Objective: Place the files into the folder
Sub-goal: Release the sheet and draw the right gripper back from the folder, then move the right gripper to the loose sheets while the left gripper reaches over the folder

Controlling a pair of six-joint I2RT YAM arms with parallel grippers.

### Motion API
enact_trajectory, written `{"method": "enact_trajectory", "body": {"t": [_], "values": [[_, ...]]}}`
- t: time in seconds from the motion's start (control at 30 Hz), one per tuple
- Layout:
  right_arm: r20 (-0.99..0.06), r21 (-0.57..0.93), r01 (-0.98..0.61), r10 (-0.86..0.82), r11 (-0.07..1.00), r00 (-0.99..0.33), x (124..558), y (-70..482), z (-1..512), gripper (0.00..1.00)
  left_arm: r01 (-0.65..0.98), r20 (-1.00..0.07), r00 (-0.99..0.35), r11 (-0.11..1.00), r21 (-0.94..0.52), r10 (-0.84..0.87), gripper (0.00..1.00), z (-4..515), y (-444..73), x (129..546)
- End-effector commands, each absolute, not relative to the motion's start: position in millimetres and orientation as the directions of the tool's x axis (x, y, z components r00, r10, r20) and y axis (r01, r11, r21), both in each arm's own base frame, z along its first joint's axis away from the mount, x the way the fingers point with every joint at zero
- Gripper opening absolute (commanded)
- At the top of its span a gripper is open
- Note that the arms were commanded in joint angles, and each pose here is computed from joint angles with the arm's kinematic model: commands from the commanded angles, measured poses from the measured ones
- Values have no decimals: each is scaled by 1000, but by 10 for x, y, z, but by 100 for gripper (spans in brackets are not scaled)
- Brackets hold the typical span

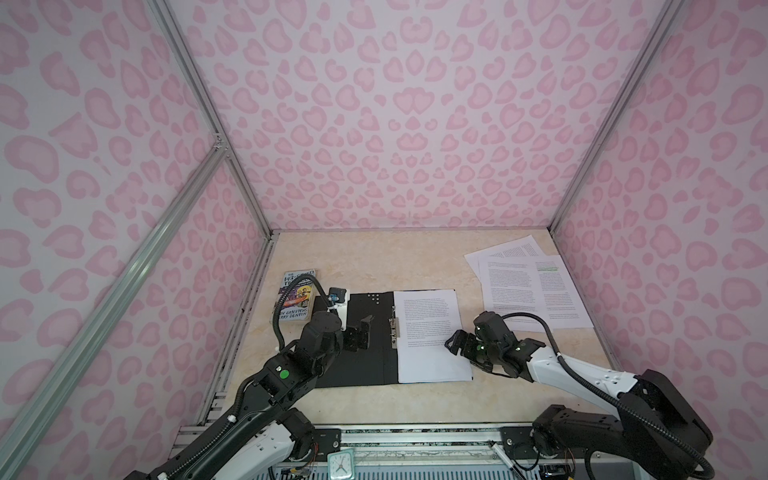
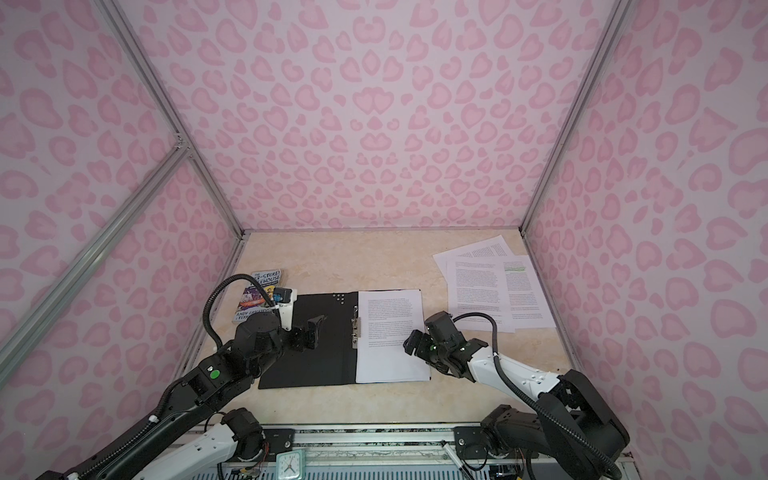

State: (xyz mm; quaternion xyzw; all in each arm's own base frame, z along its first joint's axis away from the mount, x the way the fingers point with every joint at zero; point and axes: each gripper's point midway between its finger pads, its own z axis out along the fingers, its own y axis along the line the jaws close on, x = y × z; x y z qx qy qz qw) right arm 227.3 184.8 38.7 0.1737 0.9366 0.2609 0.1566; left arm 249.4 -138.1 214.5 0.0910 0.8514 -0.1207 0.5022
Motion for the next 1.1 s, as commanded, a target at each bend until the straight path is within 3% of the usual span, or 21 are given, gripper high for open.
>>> {"method": "enact_trajectory", "body": {"t": [0.0,0.17,0.43,0.83,0.9,1.07], "values": [[-195,495,258,395,830,-898,2218,1774,340,95,275,-887,-462,954,-120,22,96,2232,-1385,2515],[-242,437,287,418,853,-875,2336,1492,450,98,283,-883,-469,951,-124,25,96,2225,-1405,2510],[-374,446,384,558,809,-741,2906,528,815,98,347,-826,-562,919,-189,42,97,2164,-1644,2479],[-350,483,536,714,692,-607,3735,-527,699,92,400,-509,-856,736,-546,88,99,1718,-2685,2417],[-365,475,530,705,703,-608,3855,-576,667,92,393,-474,-875,725,-565,105,97,1644,-2826,2429],[-285,495,527,702,691,-653,3962,-454,381,88,432,-441,-879,695,-575,182,94,1595,-3242,2468]]}}
